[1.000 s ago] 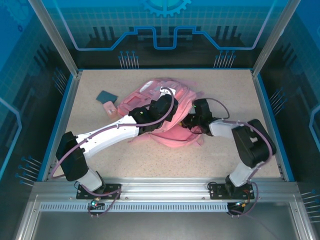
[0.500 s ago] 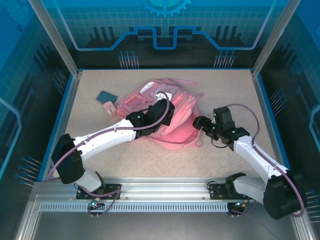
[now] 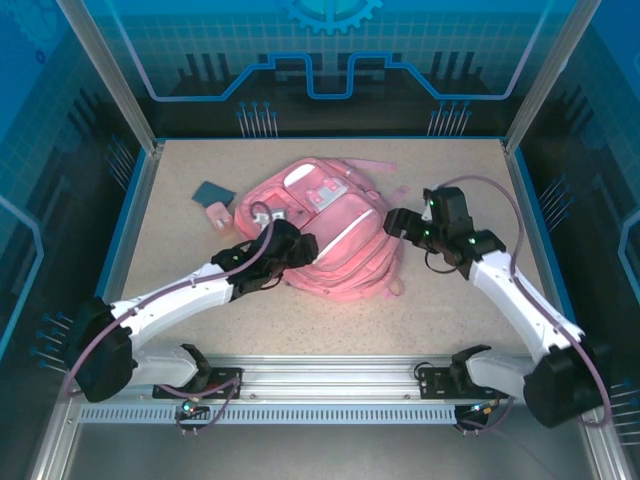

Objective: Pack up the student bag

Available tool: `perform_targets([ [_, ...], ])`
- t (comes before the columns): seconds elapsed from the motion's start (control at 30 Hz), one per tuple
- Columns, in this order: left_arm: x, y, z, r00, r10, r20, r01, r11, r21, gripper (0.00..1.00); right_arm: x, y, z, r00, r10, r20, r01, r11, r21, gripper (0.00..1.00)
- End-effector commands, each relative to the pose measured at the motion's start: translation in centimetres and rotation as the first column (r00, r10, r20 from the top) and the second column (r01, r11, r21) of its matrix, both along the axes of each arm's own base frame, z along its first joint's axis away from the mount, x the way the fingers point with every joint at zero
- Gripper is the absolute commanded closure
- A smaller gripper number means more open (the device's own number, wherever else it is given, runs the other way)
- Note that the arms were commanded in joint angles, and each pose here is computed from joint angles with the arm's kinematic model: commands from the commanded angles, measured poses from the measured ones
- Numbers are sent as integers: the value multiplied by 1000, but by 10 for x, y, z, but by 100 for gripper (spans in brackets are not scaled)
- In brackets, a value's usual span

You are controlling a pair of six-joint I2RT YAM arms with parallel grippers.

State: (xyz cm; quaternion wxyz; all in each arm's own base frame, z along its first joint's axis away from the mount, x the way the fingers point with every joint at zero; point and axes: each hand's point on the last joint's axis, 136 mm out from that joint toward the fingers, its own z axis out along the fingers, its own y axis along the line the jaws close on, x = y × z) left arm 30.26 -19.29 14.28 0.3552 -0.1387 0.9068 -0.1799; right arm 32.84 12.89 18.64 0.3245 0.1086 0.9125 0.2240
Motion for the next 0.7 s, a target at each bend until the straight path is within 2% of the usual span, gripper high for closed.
perform_targets([
  [0.0,-7,7,-17,990,80,-113,-104,968,-227,18,17,31,1,990,142,-12,-142,990,14,14],
  [0.1,-7,13,-33,981,108,-162,-158,927,-341,19,29,48,-9,982,174,-70,-175,985,1,15],
  [0.2,-8,20,-49,967,135,-214,-210,901,-379,24,27,63,-15,976,204,-79,-205,979,-12,15],
  [0.33,-6,19,-60,961,126,-245,-219,889,-403,34,18,74,-22,969,229,-94,-230,973,-2,14],
  [0.47,0,17,-58,964,125,-235,-217,879,-424,51,9,80,-27,963,246,-109,-247,969,4,14],
  [0.57,2,17,-57,962,134,-237,-226,878,-422,56,3,82,-30,961,251,-118,-252,968,10,14],
  [0.67,2,19,-60,958,145,-249,-241,878,-414,57,0,84,-31,958,258,-122,-258,966,16,14],
])
